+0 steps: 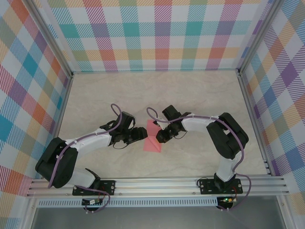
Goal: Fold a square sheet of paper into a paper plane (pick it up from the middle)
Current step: Fold the triangle a second time at the center of the table.
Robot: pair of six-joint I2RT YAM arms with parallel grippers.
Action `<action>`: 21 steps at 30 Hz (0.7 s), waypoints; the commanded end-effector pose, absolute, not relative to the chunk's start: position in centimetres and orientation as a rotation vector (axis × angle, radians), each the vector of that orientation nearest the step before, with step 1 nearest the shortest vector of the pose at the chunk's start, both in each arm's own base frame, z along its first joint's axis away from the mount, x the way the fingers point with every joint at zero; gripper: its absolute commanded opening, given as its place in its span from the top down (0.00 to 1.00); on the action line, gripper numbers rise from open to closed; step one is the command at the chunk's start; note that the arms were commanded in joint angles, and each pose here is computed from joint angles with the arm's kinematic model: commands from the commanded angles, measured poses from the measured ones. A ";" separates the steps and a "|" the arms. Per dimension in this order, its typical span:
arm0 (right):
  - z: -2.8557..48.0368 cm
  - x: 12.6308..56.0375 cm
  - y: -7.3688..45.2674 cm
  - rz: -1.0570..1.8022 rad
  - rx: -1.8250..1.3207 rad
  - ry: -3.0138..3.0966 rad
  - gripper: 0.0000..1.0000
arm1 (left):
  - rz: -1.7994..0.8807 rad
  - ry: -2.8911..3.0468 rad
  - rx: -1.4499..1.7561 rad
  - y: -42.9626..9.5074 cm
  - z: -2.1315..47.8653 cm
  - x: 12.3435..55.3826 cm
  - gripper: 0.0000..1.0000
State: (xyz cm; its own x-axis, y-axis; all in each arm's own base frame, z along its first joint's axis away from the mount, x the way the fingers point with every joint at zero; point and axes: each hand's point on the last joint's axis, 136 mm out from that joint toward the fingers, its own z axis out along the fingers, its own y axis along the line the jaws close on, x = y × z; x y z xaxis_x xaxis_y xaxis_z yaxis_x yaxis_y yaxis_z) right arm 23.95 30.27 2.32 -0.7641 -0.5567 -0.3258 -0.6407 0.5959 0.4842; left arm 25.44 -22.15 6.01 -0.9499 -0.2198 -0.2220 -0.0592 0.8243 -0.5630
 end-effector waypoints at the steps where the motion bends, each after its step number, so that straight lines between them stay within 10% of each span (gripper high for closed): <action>1: 2.2 24.5 30.3 0.884 -1.028 2.681 0.91 | -0.865 2.694 -0.202 -22.7 7.0 26.4 0.37; 21: 3.0 24.0 29.7 0.874 -0.982 2.681 0.92 | -0.870 2.701 -0.201 -22.9 6.9 26.4 0.42</action>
